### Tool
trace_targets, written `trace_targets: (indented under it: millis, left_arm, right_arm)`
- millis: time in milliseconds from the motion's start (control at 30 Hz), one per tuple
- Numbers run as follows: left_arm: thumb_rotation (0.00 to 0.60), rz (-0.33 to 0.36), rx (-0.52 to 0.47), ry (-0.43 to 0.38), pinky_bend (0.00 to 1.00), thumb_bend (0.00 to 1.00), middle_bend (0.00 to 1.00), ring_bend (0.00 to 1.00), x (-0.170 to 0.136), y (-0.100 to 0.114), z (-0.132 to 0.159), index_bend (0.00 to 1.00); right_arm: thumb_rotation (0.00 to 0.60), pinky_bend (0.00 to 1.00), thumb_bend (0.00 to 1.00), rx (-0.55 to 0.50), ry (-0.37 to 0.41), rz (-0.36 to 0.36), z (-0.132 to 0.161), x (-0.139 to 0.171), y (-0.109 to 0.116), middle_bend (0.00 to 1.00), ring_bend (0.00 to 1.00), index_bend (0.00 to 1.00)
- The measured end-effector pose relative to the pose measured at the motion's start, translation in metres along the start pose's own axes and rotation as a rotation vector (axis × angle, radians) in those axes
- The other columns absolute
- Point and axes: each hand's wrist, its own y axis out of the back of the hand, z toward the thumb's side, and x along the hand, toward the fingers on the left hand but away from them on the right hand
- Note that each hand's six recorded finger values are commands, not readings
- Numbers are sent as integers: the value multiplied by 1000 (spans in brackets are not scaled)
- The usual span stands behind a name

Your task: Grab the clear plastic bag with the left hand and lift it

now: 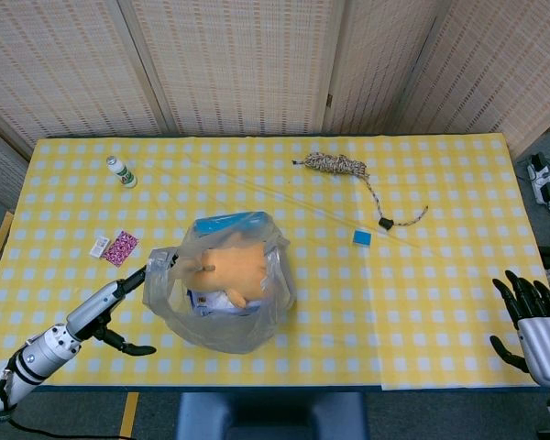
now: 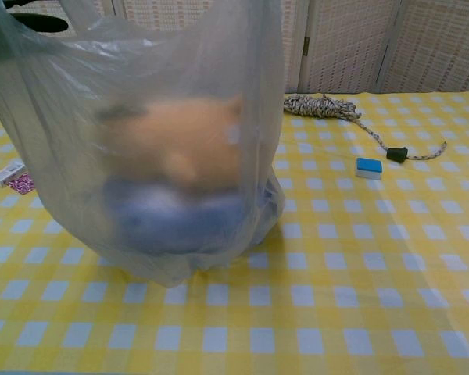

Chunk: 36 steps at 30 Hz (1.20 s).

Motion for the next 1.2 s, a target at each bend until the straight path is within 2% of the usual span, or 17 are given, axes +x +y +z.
trace_targets:
  millis: [200,500,733,1000,1200]
  left_arm:
    - [600,-9,3,-19,0,54,0,0,13,-2,3,18]
    - [600,-59,11,-43,0,55,0,0,23,-15,10,18]
    - [600,-90,33,-25,0,56,0,0,33,-21,8,23]
    - [600,-122,17,-39,10,57,0,0,48,-26,15,22]
    - [600,-145,-4,-71,60,58,28,1,57,-30,26,53]
  right_arm:
    - [600,0,327,-5,-14,1,-2,-2,0,0,0,0]
    - [600,0,328,-14,-14,8,-3,-3,-1,0,0,0]
    - [600,0,327,-17,-11,9,-3,-3,0,0,0,0]
    - [600,0,327,-17,-12,17,-3,-4,-2,0,0,0]
    - [600,0,327,-18,-13,16,-3,-4,-2,0,0,0]
